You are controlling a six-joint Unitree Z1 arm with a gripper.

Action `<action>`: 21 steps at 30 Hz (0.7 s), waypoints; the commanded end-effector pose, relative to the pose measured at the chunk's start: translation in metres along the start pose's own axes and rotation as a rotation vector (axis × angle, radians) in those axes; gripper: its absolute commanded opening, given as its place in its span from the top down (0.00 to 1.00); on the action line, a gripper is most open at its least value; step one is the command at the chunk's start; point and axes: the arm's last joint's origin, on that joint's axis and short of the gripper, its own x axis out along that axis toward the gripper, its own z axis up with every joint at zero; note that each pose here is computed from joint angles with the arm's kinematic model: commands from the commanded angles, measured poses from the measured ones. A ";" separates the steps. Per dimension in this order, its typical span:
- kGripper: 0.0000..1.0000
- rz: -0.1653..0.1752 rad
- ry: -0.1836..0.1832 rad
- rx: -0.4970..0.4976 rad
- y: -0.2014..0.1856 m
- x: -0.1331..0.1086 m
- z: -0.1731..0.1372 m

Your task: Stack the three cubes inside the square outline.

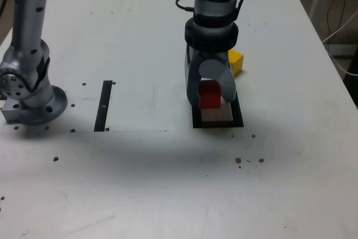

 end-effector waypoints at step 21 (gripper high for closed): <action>0.01 -0.030 -0.010 0.027 -0.001 0.018 0.006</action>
